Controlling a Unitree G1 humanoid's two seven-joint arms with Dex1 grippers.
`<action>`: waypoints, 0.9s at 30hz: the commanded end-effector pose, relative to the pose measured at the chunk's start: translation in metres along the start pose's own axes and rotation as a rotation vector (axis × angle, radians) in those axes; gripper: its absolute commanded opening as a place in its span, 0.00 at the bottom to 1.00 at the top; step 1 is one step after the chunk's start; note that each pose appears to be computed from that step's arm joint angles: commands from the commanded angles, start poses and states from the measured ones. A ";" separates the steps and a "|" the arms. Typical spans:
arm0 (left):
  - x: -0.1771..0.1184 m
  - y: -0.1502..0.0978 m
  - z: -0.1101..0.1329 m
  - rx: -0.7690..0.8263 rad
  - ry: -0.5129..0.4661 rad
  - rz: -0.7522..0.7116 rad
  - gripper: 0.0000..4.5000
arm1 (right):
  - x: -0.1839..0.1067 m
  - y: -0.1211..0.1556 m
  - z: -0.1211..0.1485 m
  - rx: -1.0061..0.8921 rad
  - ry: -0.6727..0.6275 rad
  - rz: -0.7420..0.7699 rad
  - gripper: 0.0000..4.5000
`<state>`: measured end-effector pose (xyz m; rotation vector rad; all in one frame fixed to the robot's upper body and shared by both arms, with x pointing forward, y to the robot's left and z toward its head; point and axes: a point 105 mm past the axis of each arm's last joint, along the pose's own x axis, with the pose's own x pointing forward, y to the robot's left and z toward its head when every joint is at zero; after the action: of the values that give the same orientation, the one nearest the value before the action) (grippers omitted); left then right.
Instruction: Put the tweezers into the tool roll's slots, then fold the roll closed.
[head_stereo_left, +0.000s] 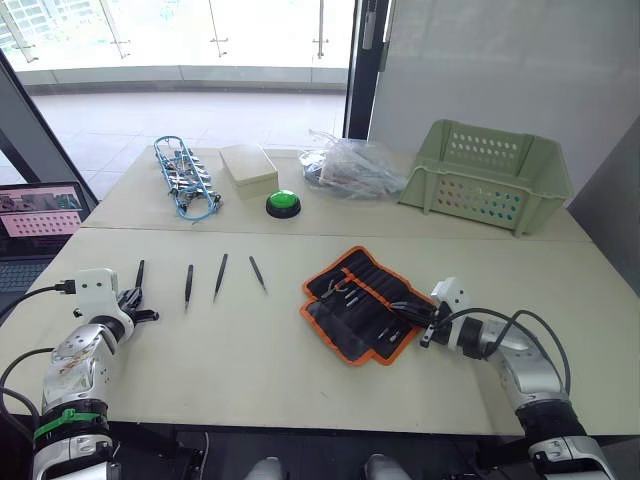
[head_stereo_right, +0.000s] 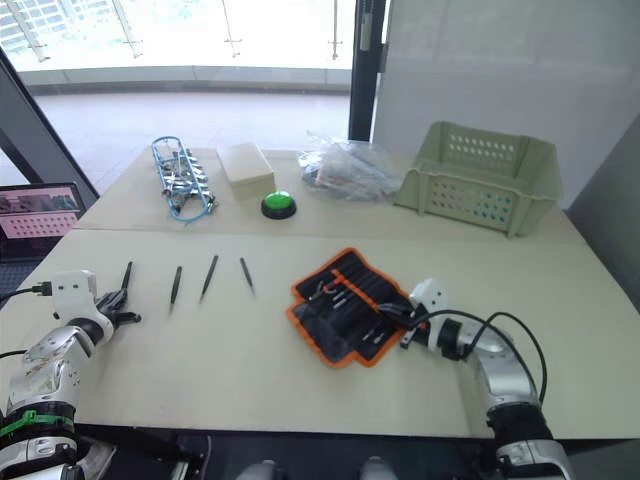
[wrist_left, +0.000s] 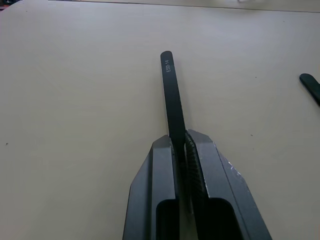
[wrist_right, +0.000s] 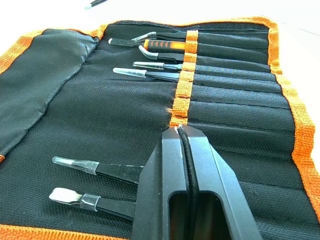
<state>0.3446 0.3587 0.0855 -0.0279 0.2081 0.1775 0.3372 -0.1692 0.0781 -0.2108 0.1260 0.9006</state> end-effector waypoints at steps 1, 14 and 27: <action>0.000 0.001 0.001 0.006 -0.014 0.003 0.02 | -0.001 -0.002 -0.010 0.021 0.040 -0.029 0.00; -0.031 -0.042 0.051 0.133 -0.145 -0.233 0.02 | -0.005 -0.008 -0.003 0.052 -0.026 -0.099 0.00; -0.057 -0.179 0.088 0.328 -0.127 -0.746 0.02 | -0.010 0.003 -0.006 0.089 -0.023 -0.104 0.00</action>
<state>0.3429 0.1921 0.1741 0.1967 0.1089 -0.5349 0.3324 -0.1768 0.0794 -0.1381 0.1107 0.7921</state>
